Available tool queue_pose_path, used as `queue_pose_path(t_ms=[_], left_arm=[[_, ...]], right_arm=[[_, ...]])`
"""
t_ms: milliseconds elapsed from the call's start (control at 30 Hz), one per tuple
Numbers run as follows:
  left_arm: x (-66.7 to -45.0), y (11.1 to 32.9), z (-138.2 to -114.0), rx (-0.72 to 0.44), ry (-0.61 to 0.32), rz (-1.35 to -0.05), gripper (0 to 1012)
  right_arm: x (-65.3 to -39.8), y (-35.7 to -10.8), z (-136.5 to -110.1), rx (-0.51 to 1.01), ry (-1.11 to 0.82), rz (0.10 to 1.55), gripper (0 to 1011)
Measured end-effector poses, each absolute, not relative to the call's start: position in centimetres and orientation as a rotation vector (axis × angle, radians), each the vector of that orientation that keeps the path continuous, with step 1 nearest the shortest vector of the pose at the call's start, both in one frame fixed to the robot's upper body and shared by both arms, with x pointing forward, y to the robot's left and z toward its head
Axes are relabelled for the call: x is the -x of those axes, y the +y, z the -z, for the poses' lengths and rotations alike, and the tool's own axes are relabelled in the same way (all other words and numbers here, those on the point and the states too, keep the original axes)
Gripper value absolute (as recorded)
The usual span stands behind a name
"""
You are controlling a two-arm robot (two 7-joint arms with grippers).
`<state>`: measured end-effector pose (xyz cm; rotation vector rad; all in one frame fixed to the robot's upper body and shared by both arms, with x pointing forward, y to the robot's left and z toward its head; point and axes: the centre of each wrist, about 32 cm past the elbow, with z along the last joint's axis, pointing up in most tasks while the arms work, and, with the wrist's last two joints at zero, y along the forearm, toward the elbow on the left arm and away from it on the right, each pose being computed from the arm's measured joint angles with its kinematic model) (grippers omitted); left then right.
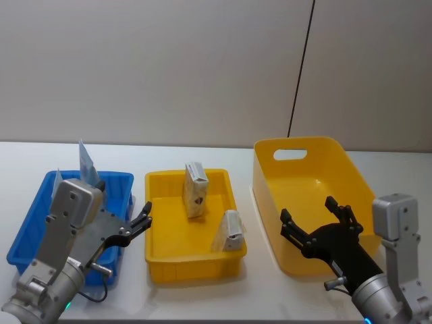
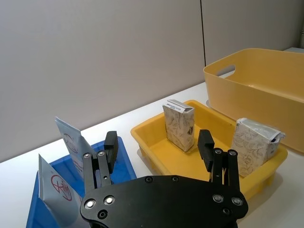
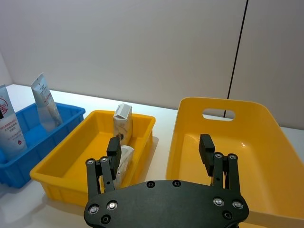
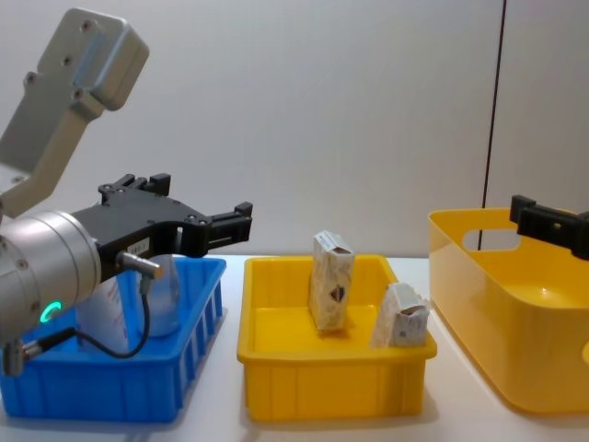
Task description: Bimanual collaborative sorting of washing and personal care products
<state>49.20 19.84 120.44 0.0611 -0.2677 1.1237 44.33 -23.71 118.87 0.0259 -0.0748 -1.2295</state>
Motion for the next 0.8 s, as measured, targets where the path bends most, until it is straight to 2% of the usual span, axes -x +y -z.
queue_pose_path(t_ms=[800], left_arm=[[-49.2, 19.84, -120.44, -0.061, -0.268, -1.124, 1001]], right_arm=[[-44.33, -23.71, -118.87, -0.026, -0.075, 1.229, 1004]])
